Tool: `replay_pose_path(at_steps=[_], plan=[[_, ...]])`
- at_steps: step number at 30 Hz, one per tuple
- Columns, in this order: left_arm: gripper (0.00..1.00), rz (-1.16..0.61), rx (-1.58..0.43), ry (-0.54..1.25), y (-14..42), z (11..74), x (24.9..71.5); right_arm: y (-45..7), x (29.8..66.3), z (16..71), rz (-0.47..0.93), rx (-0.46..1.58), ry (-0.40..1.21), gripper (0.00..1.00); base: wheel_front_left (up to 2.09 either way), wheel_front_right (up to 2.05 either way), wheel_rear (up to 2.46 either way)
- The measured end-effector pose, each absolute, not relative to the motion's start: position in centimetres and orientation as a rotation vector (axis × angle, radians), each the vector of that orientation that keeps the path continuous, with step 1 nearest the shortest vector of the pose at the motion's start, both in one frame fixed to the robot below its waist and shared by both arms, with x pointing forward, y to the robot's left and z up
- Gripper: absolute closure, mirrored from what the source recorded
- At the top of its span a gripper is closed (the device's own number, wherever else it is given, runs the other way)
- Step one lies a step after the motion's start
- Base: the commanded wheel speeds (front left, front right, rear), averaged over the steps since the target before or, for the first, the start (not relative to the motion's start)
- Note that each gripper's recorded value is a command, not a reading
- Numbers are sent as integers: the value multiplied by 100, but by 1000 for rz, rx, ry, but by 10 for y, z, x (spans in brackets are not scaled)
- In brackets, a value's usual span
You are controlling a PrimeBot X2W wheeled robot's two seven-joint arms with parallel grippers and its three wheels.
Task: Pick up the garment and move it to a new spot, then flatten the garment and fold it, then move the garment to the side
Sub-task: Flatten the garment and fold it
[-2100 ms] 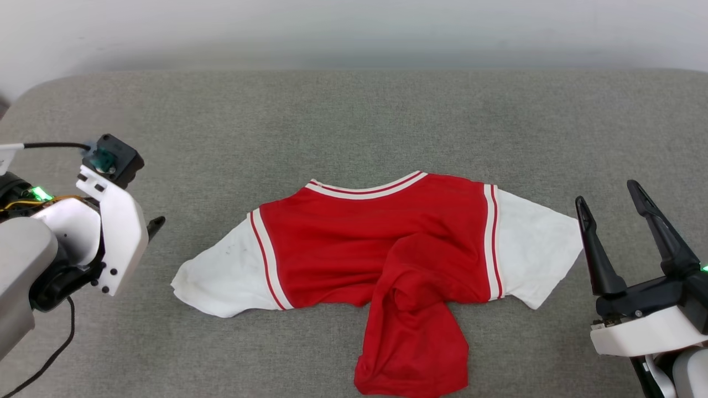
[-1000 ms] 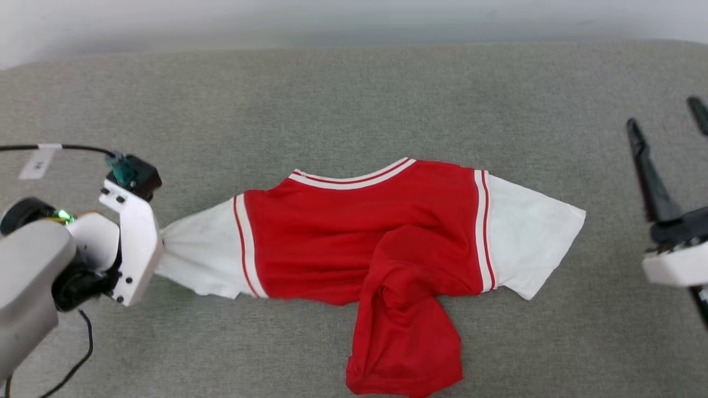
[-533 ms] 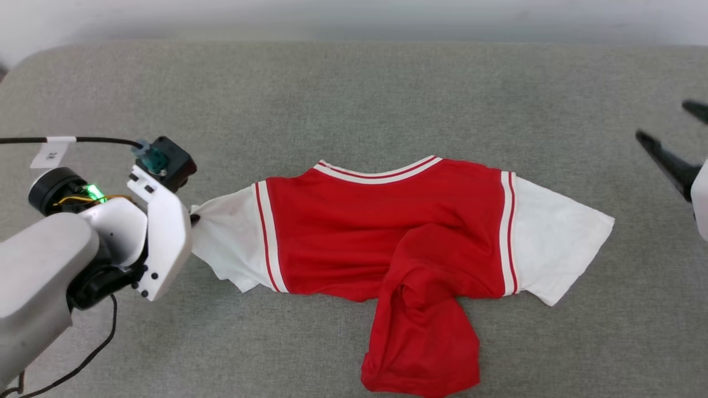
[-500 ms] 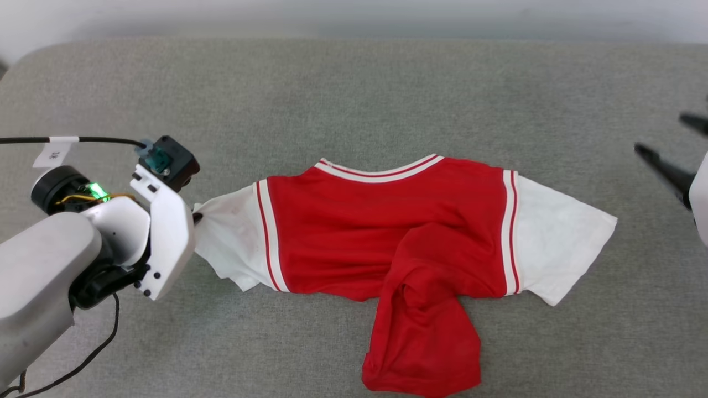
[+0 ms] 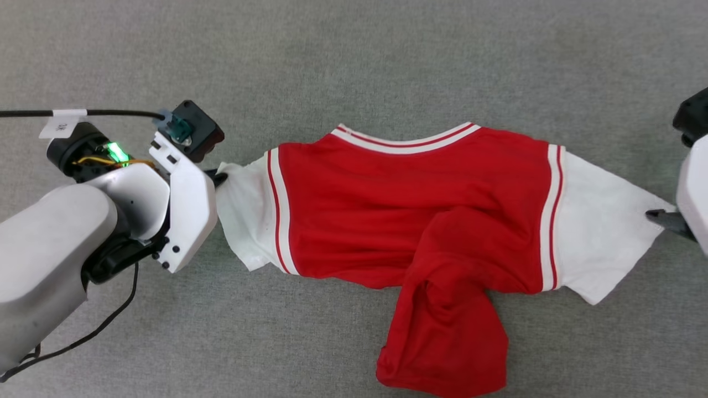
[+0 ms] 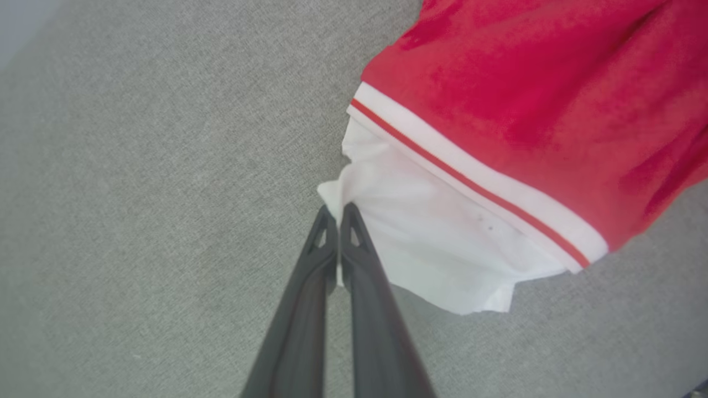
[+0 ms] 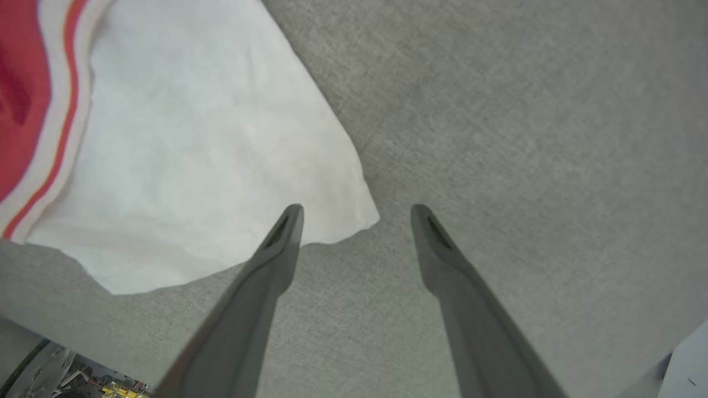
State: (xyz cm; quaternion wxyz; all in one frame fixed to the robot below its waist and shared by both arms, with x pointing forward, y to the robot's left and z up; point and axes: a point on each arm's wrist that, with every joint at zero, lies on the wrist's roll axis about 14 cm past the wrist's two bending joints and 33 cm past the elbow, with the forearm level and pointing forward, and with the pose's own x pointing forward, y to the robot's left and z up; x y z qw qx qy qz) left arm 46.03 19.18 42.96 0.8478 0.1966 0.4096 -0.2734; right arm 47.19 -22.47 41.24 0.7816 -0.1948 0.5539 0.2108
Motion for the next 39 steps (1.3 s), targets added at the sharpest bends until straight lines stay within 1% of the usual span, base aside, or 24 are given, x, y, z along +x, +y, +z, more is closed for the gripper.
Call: replay_pose_path(at_steps=[5, 8, 9, 10, 13, 15, 19, 32, 36, 39], plan=[[100, -579, 403, 881, 192, 417, 466, -212, 465, 373, 491, -384, 1280, 0, 0, 0, 0], [100, -576, 395, 892, 194, 410, 466, -210, 464, 362, 504, -384, 1293, 0, 0, 0, 0], [100, -573, 395, 894, 195, 409, 467, -209, 465, 361, 504, -378, 1288, 42, 0, 0, 0], [100, -569, 395, 896, 196, 409, 467, -208, 465, 361, 504, -374, 1279, 100, 0, 0, 0], [100, -564, 389, 882, 197, 413, 467, -204, 470, 369, 510, -369, 1229, 100, 0, 0, 0], [100, -559, 384, 856, 197, 420, 469, -198, 476, 380, 515, -366, 1163, 100, 0, 0, 0], [100, -558, 386, 768, 193, 446, 473, -198, 503, 427, 491, -380, 945, 100, 0, 0, 0], [100, -532, 476, 352, 178, 581, 499, -213, 530, 586, 410, -408, 379, 100, 0, 0, 0], [100, -549, 488, 211, 160, 622, 515, -216, 542, 620, 383, -423, 273, 100, 0, 0, 0], [100, -538, 485, 130, 152, 648, 531, -208, 554, 640, 381, -418, 207, 100, 0, 0, 0]])
